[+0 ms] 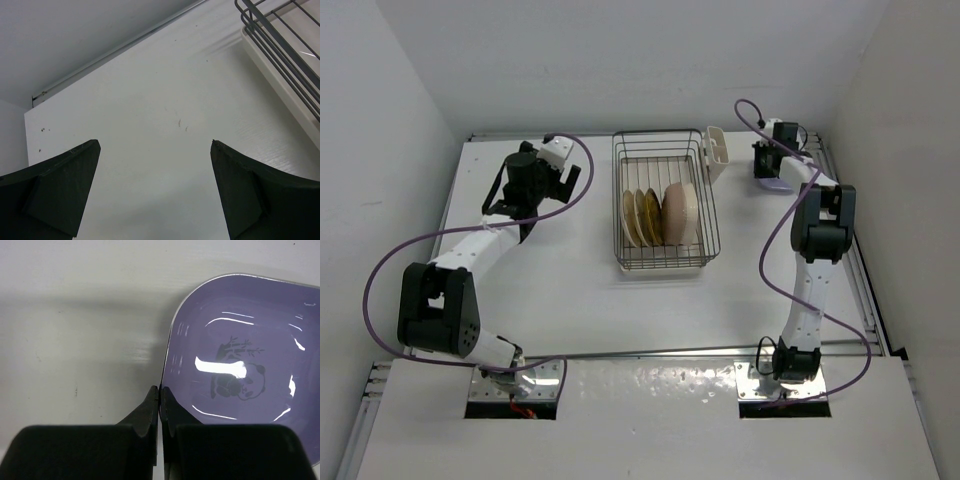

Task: Unload the plates from the dish rack

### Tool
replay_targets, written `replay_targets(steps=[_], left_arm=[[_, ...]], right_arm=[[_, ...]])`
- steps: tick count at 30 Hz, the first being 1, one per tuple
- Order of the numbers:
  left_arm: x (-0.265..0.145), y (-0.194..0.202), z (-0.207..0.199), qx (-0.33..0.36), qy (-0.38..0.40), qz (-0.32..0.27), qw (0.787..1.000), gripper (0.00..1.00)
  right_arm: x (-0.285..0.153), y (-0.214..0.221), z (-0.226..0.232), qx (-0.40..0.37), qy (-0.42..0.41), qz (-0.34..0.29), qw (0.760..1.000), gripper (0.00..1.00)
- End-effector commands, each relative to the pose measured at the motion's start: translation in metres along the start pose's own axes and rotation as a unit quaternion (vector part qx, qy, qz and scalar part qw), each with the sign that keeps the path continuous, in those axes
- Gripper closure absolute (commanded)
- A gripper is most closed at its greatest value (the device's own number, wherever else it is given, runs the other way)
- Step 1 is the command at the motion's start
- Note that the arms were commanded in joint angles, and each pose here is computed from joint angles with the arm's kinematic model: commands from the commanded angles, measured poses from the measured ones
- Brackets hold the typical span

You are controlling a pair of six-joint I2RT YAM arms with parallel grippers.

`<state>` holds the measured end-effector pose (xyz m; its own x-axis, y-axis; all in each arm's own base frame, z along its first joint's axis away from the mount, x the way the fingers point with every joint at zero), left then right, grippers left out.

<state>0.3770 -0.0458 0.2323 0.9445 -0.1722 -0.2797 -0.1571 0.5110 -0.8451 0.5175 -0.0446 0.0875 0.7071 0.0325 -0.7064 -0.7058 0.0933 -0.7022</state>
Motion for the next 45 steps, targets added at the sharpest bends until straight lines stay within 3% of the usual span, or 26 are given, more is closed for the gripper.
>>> replay_targets(steps=[1,18,22,32,35,40,43,44,45], left_arm=[[-0.003,-0.023,0.011,0.007,-0.016,-0.036,0.999,0.00],[-0.012,-0.025,0.009,0.010,-0.016,-0.045,0.999,0.00],[-0.012,-0.025,0.009,0.010,-0.015,-0.047,0.999,0.00],[-0.015,-0.025,0.006,0.010,-0.012,-0.048,0.999,0.00],[-0.016,-0.027,0.008,0.010,-0.015,-0.052,0.998,0.00],[-0.019,-0.029,0.009,0.016,-0.018,-0.054,0.998,0.00],[-0.020,-0.028,0.008,0.017,-0.015,-0.056,0.998,0.00],[-0.021,-0.029,0.007,0.017,-0.014,-0.059,0.998,0.00],[-0.022,-0.029,0.007,0.017,-0.011,-0.063,0.998,0.00]], right_arm=[[-0.007,-0.018,0.007,0.001,-0.016,-0.038,0.999,1.00],[-0.025,-0.016,0.011,-0.002,-0.031,-0.045,0.999,1.00],[-0.028,-0.011,0.010,0.001,-0.029,-0.045,0.999,0.96],[-0.042,-0.026,0.013,0.006,-0.030,-0.069,0.997,0.53],[-0.057,-0.035,0.014,0.009,-0.031,-0.081,0.996,0.38],[-0.115,-0.057,0.019,0.026,-0.048,-0.123,0.991,0.24],[-0.157,-0.062,0.026,0.037,-0.116,-0.143,0.982,0.28],[-0.167,-0.061,0.029,0.051,-0.143,-0.141,0.978,0.35],[-0.177,-0.060,0.029,0.060,-0.167,-0.141,0.974,0.55]])
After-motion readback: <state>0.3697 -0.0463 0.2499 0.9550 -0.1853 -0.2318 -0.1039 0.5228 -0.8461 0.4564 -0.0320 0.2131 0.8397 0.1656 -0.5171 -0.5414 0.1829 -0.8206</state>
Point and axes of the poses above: each gripper's point midway between its finger pads, its own x axis out along the fingers, its own z axis along the line the jaws close on, y = z × x, the point moved 9 cm from there along -x, back along the fingers, and after that the axes turned 8 degrees about x, right-handed, at the moved point
